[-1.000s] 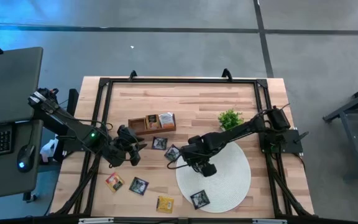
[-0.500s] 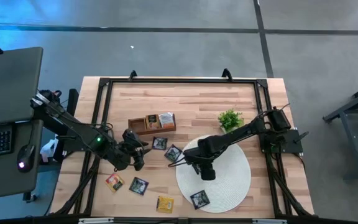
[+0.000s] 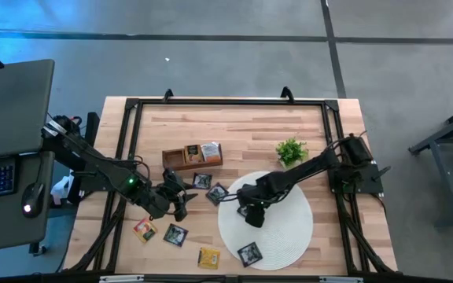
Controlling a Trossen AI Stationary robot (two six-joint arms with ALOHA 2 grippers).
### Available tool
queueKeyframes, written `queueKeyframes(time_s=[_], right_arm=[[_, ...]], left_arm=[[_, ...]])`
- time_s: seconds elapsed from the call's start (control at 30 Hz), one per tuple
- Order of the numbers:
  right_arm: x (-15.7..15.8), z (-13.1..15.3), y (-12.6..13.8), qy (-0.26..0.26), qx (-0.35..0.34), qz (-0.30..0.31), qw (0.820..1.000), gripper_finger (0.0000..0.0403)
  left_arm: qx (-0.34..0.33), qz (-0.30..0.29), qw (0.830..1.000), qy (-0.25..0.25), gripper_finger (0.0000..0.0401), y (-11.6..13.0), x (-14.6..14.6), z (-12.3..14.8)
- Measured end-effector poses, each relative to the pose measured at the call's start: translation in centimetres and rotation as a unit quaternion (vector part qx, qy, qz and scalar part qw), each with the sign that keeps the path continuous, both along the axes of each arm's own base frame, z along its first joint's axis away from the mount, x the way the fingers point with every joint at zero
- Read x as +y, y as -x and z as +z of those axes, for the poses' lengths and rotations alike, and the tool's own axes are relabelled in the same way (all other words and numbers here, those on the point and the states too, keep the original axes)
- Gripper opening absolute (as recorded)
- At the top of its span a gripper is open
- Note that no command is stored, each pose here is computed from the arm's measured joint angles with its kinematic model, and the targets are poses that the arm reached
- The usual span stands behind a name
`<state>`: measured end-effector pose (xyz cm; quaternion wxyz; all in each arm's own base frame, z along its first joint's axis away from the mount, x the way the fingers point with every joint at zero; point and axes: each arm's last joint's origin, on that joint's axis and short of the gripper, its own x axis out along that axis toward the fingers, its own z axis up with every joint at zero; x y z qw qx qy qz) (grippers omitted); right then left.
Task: Pick & Place Tea
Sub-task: Put the violet tea bag into the left section of the wooden organizer
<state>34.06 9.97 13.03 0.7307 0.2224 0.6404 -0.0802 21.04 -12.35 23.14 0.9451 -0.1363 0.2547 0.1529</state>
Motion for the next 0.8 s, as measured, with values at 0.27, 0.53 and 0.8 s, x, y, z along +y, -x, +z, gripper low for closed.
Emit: queueKeyframes(time_s=[0.27, 0.53, 0.8], right_arm=[[-0.6, -1.0, 1.1, 0.039, 0.021, 0.012, 0.999, 0.003], [-0.6, 1.1, 1.0, 0.074, -0.015, 0.07, 0.995, 0.0007], [-0.7, 1.1, 1.4, 0.072, -0.02, 0.068, 0.995, 0.0003]], left_arm=[[0.001, 0.002, 1.0, -0.005, 0.0135, 0.0, 0.0, 0.0], [-0.004, 0.011, 1.0, -0.005, 0.0135, 0.0, 0.1, 0.0], [-0.008, 0.002, 1.0, 0.0, 0.0135, -0.2, 0.1, 0.1]])
